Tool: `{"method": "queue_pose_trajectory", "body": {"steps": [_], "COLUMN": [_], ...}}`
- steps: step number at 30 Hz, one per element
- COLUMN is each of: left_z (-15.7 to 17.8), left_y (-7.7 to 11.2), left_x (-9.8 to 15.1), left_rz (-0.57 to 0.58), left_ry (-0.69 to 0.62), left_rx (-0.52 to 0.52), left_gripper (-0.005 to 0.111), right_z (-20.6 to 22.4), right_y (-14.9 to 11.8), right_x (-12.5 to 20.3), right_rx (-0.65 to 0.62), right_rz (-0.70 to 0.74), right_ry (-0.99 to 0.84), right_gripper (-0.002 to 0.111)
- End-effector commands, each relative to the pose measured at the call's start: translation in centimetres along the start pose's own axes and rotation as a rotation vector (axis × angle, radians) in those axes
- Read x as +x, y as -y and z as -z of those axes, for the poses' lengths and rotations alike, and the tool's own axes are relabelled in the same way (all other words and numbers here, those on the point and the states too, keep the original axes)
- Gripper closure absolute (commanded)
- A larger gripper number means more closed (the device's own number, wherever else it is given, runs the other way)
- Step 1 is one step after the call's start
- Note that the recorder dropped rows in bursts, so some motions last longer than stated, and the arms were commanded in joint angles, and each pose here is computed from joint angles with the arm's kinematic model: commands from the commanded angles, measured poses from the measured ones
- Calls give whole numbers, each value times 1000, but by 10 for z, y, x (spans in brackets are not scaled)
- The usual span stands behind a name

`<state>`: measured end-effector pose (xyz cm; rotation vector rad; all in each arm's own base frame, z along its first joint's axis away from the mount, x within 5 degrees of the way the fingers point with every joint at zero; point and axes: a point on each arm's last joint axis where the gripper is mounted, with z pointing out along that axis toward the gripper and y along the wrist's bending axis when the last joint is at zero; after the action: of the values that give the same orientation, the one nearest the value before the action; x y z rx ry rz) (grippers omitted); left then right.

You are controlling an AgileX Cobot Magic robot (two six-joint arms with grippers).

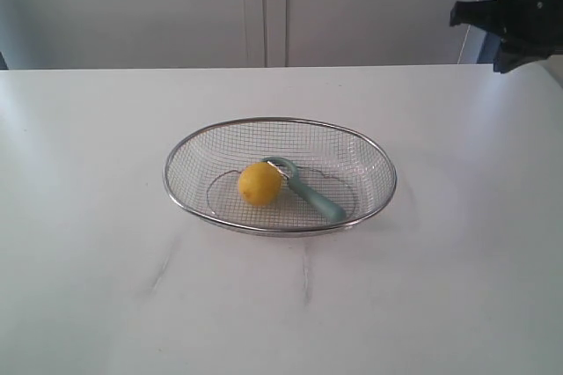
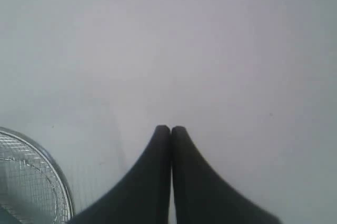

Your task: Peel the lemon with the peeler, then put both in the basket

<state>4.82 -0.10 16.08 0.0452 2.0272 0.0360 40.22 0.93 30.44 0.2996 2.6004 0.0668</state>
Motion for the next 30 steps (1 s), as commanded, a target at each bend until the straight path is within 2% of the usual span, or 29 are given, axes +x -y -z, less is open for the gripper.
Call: {"method": "queue_pose_trajectory", "body": {"steps": [1,6,10,12,17,26,30], "left_z": [-1,-1,-1,-1,-1,-1,-1], "left_y": [0,0,0,0,0,0,0], "left_x": [3,3,3,3,3,3,3], "left_rz": [13,13,13,13,13,13,13], "left_ry": [-13,-13,-13,-13,-13,-13,-13], "left_rx": [1,1,1,1,1,1,1], "left_gripper": [107,107,107,107,107,107,107], "right_z": [53,146,204,219,221,201,188], "right_y": [8,16,22,25,31,51,63], "right_x": [-4,5,21,31,60,154,204], "right_rx": [37,62,62,60,42,7,2], "right_rz": [62,243,279,280,295,313,315], "right_ry": [136,354,506,561,659,767,791], "right_gripper": [108,108,108,108,108,108,108]}}
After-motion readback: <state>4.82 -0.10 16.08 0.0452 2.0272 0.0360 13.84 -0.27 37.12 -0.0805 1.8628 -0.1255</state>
